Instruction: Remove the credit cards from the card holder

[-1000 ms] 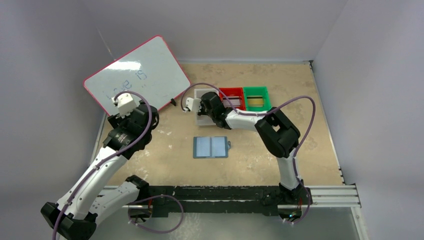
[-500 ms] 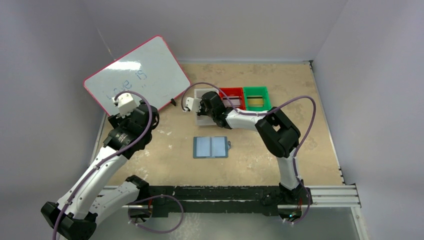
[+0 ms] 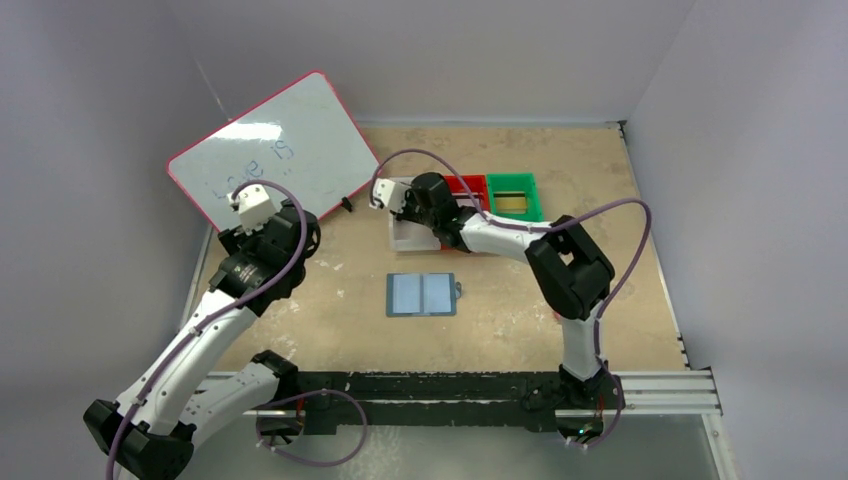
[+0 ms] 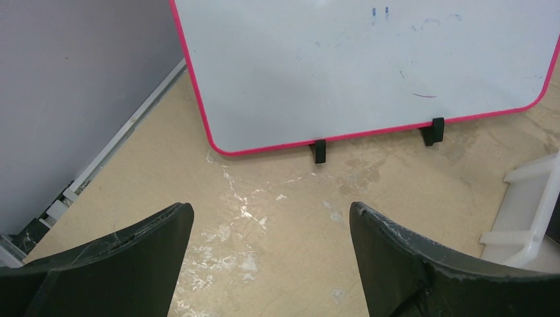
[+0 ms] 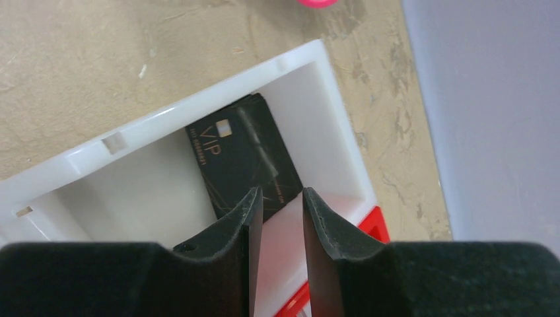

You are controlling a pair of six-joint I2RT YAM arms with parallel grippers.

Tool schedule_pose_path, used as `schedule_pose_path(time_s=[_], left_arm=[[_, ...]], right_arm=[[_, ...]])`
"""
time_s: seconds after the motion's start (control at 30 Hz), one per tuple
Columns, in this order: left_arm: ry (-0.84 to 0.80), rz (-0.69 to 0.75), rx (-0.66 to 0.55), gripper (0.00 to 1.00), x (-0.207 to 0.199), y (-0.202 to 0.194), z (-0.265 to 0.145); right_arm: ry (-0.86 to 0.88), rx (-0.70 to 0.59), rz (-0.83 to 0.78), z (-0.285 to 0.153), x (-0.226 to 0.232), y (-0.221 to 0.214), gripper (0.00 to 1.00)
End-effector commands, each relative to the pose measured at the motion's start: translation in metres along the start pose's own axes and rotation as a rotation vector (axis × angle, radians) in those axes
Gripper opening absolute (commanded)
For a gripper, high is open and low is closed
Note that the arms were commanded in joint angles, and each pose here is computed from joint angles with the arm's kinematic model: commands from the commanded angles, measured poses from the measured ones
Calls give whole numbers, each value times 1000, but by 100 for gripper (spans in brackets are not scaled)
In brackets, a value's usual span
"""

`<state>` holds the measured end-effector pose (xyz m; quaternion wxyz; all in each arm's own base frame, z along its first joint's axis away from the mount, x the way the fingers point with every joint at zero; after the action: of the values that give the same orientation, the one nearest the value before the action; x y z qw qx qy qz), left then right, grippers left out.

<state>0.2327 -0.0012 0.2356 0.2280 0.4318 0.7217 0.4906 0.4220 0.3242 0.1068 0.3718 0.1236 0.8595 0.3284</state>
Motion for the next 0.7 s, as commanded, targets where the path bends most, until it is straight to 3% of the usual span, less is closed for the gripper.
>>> schedule_pose_path(time_s=[0.0,0.13,0.23,0.33,0.43,0.67], left_arm=[[0,-8,-9,89,-1,3,1],[1,-7,-8,89,0,3,1],[1,-5,-7,89,-1,3,1],[3,-4,-8,89,0,3,1],[2,-6,-8,89,-1,3,1],[-3,3,-2,88,-3,2,2]], right_arm=[[-26,-102,100,-19,-20,27,32],[-18,-117,183,-23,-18,31,32],[0,-142,370,-29,-17,40,27],[45,-52,647,-27,-7,35,11],[180,77,784,-23,20,33,0],[232,89,998,-25,50,23,0]])
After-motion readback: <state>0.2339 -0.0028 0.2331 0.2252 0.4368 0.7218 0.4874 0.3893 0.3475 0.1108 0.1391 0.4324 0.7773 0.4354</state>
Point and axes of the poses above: each gripper's point midway between its finger pads, its own z axis out along the fingers, its own x axis along the line the jaws close on, y = z × x, the point moved 2 cm from there along -z, back along the fingers, and after that the axes turned 7 degrees about z, right-handed, at the moved point
